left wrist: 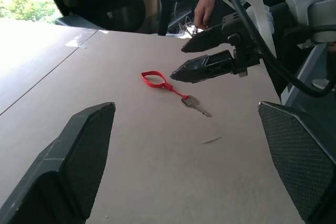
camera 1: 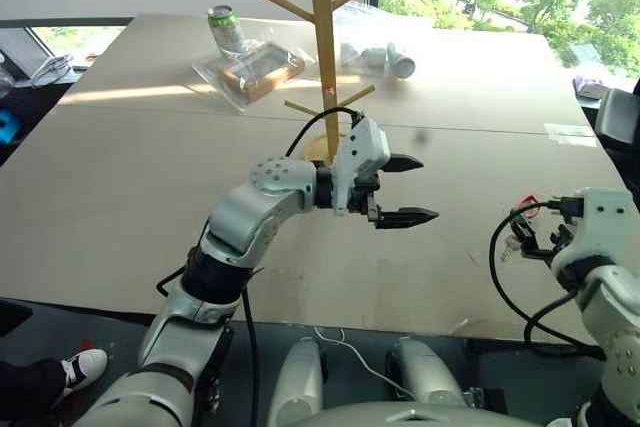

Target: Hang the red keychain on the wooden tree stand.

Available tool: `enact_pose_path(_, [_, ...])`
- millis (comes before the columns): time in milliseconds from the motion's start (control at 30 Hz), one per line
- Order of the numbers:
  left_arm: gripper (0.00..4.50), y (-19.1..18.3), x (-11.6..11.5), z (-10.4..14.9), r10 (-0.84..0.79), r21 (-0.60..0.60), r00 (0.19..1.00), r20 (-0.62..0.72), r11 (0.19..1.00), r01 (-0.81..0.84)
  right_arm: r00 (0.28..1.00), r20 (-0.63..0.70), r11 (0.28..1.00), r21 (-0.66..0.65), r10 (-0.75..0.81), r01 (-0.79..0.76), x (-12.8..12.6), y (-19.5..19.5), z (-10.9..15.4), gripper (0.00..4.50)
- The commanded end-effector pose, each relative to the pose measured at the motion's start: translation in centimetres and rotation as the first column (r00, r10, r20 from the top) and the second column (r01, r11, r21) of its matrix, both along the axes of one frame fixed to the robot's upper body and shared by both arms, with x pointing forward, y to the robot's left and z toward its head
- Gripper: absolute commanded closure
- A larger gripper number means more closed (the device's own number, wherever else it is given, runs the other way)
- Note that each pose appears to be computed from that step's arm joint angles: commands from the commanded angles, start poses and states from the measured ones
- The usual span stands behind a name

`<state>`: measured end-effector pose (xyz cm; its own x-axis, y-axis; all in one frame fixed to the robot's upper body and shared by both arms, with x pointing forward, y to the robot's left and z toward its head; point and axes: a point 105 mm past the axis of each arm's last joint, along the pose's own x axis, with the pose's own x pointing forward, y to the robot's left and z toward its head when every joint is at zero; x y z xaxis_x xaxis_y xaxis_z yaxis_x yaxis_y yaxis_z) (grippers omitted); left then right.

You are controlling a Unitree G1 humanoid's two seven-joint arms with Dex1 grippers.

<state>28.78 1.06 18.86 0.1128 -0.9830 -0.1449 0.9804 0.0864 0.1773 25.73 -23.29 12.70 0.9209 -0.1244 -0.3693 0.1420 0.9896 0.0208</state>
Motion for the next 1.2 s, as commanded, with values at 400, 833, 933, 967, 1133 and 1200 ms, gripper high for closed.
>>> enact_pose_path(400, [0.0,0.5,-1.4,0.7,-0.004,-0.016,0.999,0.034,1.0,0.005,0.991,-0.09,0.995,-0.012,-0.103,0.102,1.0,-0.6,-2.0,0.06])
enact_pose_path(833, [0.0,0.8,-1.1,1.5,0.012,-0.022,0.999,0.044,1.0,-0.011,0.985,-0.124,0.992,0.029,-0.12,0.125,2.0,-1.6,-4.2,0.06])
enact_pose_path(933, [0.0,0.7,-1.1,1.6,0.016,-0.027,0.999,0.045,1.0,-0.014,0.985,-0.127,0.992,0.037,-0.118,0.124,2.2,-1.7,-4.5,0.3])
enact_pose_path(967, [0.0,0.7,-1.1,1.6,0.018,-0.028,0.999,0.044,0.999,-0.016,0.985,-0.126,0.992,0.038,-0.116,0.122,2.3,-1.7,-4.5,0.58])
enact_pose_path(1133, [0.0,0.7,-1.3,1.6,0.016,-0.031,0.999,0.038,0.999,-0.015,0.986,-0.131,0.994,0.042,-0.099,0.105,2.3,-1.1,-4.7,2.77])
enact_pose_path(1200, [0.0,0.7,-1.3,1.7,0.017,-0.033,0.999,0.036,0.999,-0.016,0.987,-0.133,0.994,0.044,-0.093,0.1,2.3,-1.0,-4.8,3.83])
